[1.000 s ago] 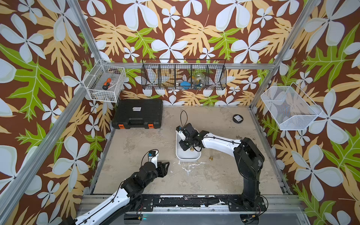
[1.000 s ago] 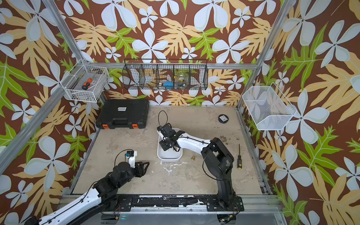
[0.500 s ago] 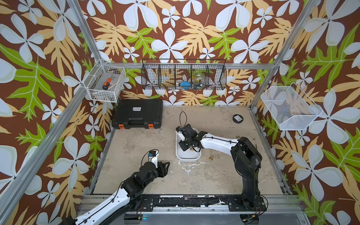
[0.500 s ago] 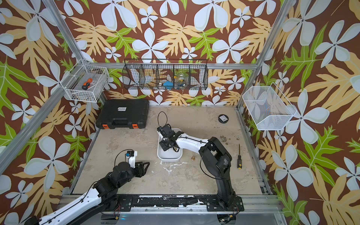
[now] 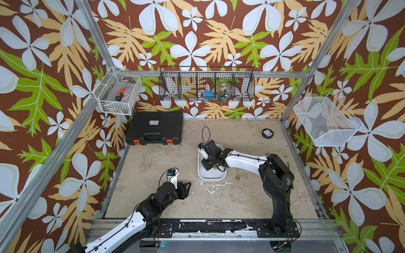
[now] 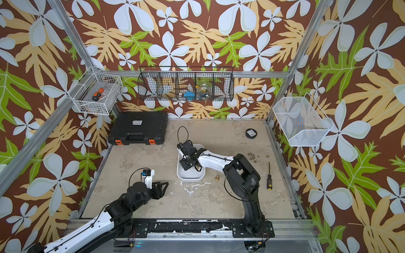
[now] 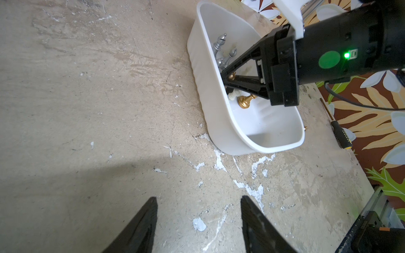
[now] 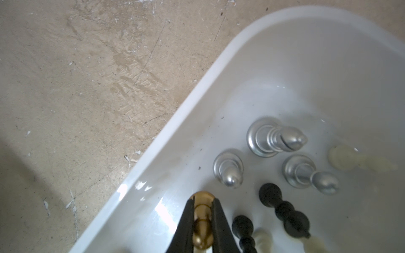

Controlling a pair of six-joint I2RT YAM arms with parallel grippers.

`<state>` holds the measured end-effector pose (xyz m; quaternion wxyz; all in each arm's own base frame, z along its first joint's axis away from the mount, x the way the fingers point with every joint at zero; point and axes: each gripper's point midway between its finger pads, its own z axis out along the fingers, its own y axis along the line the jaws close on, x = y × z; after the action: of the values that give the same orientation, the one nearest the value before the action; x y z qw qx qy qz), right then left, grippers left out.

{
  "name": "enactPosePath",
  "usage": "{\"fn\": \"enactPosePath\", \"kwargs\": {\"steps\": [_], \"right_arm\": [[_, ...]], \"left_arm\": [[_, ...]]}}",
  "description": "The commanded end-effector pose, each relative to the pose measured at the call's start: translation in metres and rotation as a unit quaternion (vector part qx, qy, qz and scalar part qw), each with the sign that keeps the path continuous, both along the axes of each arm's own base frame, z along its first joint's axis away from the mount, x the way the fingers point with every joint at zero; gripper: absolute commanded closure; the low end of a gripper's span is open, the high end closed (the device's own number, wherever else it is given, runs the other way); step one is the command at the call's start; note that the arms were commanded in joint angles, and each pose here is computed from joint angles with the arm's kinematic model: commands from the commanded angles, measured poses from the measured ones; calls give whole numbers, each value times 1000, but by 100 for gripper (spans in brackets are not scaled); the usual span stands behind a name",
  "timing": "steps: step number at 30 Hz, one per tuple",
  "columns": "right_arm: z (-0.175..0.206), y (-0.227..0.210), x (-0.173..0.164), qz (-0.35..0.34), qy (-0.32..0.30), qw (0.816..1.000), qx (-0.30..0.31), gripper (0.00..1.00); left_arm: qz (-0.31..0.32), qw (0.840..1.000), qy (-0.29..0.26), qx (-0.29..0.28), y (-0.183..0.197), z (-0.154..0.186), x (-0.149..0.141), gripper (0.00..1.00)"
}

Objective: Put the chess pieces into the storage box
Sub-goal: Place the chess piece in the storage box.

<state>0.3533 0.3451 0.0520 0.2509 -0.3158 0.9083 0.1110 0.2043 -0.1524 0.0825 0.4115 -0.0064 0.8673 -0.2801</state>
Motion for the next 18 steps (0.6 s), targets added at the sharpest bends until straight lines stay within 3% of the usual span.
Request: {"fn": "enactPosePath", "kwargs": {"steps": [1,18], "right_arm": [[1,1,4,-1,-7,1000,1,87],[-4,3,3,0,-7,1000,-5,81]], "left_arm": [[-3,1000,-10,-3,-2,5,2,37],[-4,1000,-10,-3,-2,5,2,37]]}}
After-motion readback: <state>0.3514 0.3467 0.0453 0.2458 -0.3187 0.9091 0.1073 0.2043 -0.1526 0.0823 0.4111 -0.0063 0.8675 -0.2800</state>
